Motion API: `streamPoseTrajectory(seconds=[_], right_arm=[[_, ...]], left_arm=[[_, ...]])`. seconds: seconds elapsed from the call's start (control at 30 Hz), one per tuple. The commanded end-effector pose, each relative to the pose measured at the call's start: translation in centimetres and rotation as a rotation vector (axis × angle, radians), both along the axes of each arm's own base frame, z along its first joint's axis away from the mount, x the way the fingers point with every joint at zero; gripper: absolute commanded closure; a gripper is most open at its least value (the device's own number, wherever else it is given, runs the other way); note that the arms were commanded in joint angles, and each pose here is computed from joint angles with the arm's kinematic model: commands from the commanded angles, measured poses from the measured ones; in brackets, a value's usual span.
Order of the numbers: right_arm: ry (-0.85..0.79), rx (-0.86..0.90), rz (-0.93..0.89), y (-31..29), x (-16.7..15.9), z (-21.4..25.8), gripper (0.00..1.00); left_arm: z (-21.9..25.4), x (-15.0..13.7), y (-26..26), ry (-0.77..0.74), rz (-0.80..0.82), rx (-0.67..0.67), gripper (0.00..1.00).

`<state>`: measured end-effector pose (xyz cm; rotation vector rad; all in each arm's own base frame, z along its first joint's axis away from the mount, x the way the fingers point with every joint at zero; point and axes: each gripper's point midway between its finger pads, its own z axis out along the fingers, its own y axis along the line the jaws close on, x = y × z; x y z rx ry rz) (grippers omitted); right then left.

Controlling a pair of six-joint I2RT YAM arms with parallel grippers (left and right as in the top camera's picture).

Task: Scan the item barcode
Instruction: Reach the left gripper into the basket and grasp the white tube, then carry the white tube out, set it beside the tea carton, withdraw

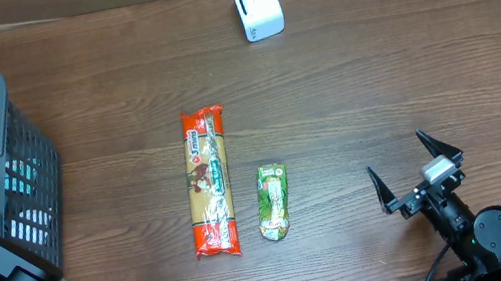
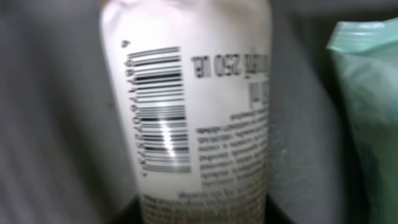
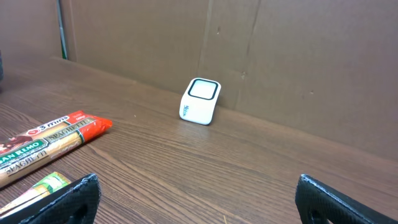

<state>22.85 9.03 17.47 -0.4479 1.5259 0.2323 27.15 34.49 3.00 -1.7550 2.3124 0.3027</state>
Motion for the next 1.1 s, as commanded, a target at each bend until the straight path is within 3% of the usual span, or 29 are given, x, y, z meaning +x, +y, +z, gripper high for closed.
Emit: streamPoseTrajectory(seconds=[0.0, 0.23, 0.43, 0.77, 1.07], right_arm=[[-0.003, 0.008, -0.001, 0.0, 0.0, -0.1, 0.0], [-0.003, 0.008, -0.001, 0.0, 0.0, -0.1, 0.0], [-0.003, 0.008, 0.0, 0.0, 0.0, -0.1, 0.0], [-0.003, 0.008, -0.001, 0.0, 0.0, -0.1, 0.0], [-0.003, 0.008, -0.001, 0.0, 0.0, -0.1, 0.0]], left_arm=[[-3.8, -1.6, -1.7, 0.089, -0.01, -0.094, 0.96], [-3.4, -1.8, -2.4, 0.092, -0.012, -0.119, 0.96], [-0.2, -0.4, -2.9, -0.016, -0.031, -0.117, 0.96], [12.2, 2.1, -3.5, -0.311, -0.111, 0.048, 0.96], [25.1, 2.8, -5.3, -0.602, -0.21, 0.3, 0.96]])
